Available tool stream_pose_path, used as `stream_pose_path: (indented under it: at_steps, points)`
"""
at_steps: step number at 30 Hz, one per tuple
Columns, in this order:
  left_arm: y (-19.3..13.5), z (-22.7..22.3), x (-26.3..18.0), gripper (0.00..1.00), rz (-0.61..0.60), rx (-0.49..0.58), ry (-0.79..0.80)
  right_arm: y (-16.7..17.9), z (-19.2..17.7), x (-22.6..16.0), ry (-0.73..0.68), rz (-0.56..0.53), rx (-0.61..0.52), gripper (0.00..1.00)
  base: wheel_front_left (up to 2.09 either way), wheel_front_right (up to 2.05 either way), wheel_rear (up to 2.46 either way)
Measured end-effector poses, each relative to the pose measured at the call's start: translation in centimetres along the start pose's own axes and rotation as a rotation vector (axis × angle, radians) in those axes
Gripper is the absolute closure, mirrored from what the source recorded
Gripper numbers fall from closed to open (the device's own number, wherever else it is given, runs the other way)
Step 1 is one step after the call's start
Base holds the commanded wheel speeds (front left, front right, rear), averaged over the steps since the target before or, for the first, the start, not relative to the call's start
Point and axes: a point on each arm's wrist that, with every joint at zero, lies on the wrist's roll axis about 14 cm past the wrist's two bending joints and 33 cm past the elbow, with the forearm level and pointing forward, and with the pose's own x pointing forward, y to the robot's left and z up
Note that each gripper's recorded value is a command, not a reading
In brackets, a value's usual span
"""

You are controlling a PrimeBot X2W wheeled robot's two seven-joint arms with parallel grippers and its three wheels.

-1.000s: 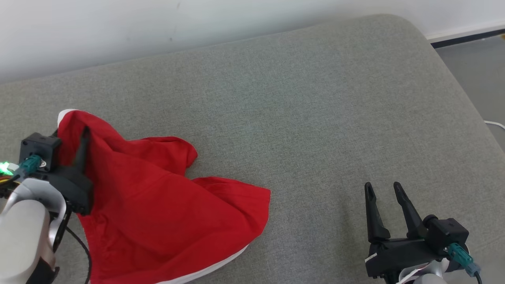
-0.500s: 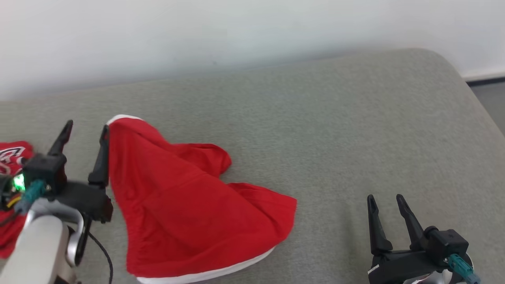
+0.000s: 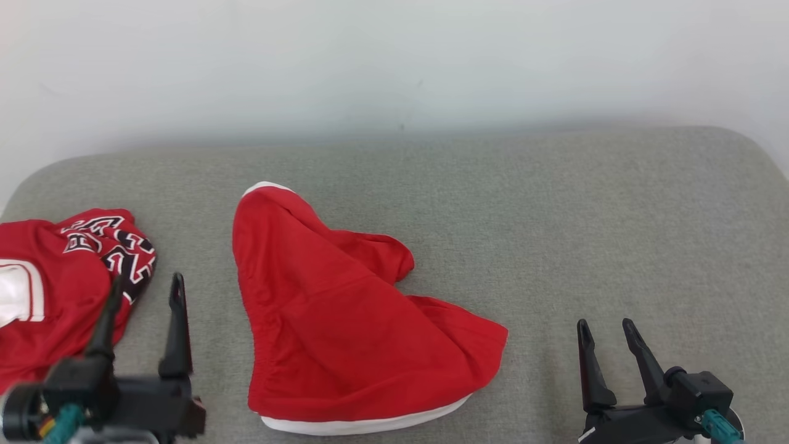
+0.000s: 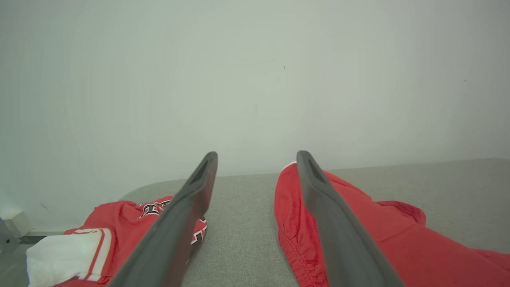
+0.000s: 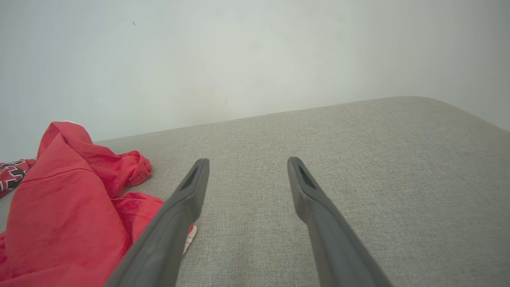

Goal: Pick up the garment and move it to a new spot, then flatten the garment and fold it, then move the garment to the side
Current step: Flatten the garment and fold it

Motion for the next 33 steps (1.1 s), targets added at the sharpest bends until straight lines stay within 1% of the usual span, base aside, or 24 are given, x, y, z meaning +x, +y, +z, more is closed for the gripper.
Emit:
stream_pose_path:
  at_steps: [1,4,11,17,21,23,28,33]
  points:
    - [0.0,0.0,0.0,0.0,0.0,0.0,0.0,0.0,0.0,0.0,0.0,0.0,0.0,0.0,0.0,0.0,0.0]
    - [-0.3,-0.6,-1.8,0.0,0.005,-0.004,0.021,0.5,0.0,0.0,0.005,0.016,-0.006,0.0,0.0,0.0,0.0]
    - [0.9,-0.8,-4.7,0.0,0.102,-0.046,0.027,1.5,0.0,0.0,0.01,0.045,-0.015,0.0,0.0,0.0,0.0]
    - [1.0,-2.3,-7.3,0.0,0.128,-0.047,0.077,1.9,-0.2,-0.2,0.024,0.06,-0.021,0.0,0.0,0.0,0.0]
    - [0.3,-3.7,-8.5,0.0,0.113,-0.066,0.124,2.2,-0.6,-0.3,0.044,0.069,-0.034,0.0,0.0,0.0,0.0]
    - [0.1,-4.4,-9.0,0.0,0.099,-0.047,0.149,2.3,-0.8,-0.3,0.051,0.075,-0.039,0.0,0.0,0.0,0.0]
    - [-0.1,-4.8,-9.4,0.0,0.095,-0.047,0.163,3.0,-1.1,-0.1,0.066,0.097,-0.054,0.0,0.0,0.0,0.0]
    - [0.4,-4.6,-9.7,0.0,0.103,-0.026,0.161,4.3,-1.0,0.6,0.077,0.143,-0.083,0.0,0.0,0.0,0.0]
